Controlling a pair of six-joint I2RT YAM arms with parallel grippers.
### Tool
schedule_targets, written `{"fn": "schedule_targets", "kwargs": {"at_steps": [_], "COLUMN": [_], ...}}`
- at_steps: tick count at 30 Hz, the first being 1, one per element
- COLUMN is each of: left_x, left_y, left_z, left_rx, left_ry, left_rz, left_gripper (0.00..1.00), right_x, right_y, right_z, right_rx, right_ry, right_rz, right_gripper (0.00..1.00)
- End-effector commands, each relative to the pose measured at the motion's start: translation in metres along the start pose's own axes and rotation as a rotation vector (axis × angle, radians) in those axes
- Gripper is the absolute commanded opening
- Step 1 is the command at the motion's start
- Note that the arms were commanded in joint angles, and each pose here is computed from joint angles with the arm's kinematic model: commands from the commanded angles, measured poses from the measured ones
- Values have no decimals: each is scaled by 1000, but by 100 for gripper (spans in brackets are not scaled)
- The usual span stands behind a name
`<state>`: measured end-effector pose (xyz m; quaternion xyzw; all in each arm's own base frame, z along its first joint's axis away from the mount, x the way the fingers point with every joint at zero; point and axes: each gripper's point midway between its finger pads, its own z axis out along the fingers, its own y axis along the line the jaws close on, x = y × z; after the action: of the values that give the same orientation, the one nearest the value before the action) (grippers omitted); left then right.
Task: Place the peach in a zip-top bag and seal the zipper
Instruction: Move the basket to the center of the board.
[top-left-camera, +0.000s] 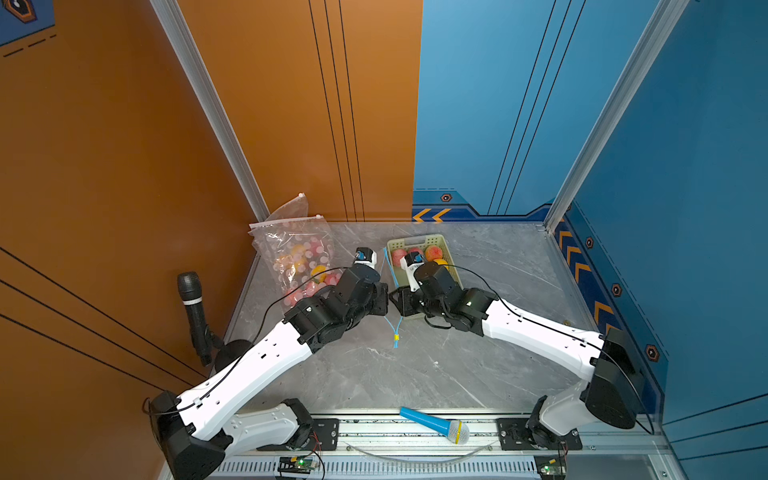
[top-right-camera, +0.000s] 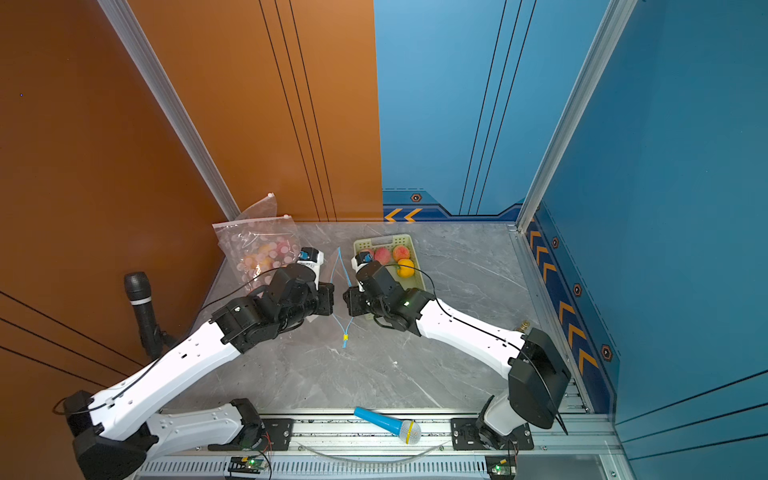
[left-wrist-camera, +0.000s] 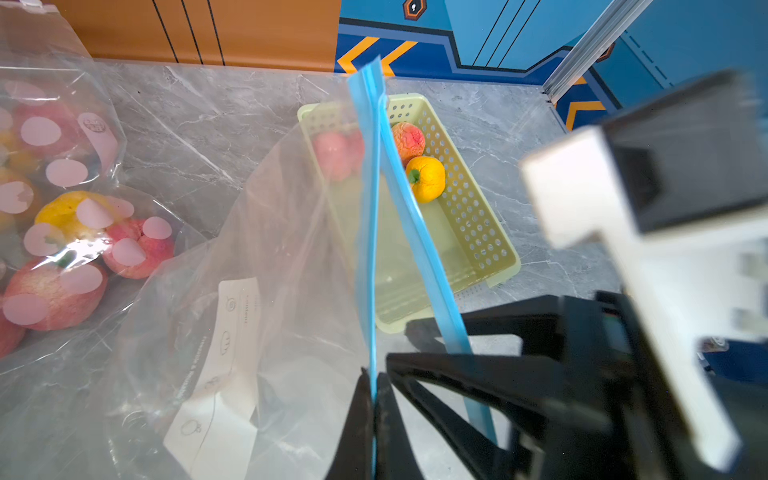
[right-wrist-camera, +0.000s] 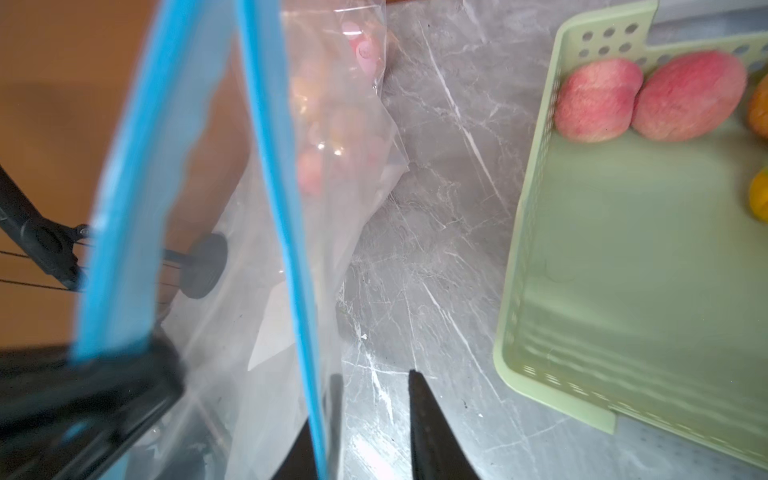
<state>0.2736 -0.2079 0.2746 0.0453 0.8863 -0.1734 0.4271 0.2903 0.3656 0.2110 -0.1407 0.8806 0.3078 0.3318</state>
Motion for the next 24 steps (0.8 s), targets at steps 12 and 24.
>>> {"fn": "schedule_targets", "kwargs": {"at_steps": [12, 24], "left_x": [-13, -12], "left_y": [27, 35], "left_z": [-31, -3], "left_rx": [-114, -183], "left_ry": [-103, -98], "left_rz": [0, 2], "left_gripper": [0, 0], "right_x": [14, -12], "right_y": [-73, -1], "right_z": [9, -12], "right_rx": [359, 34], "right_ry": [54, 29], "right_rz": [-8, -54], "right_gripper": [47, 68]}}
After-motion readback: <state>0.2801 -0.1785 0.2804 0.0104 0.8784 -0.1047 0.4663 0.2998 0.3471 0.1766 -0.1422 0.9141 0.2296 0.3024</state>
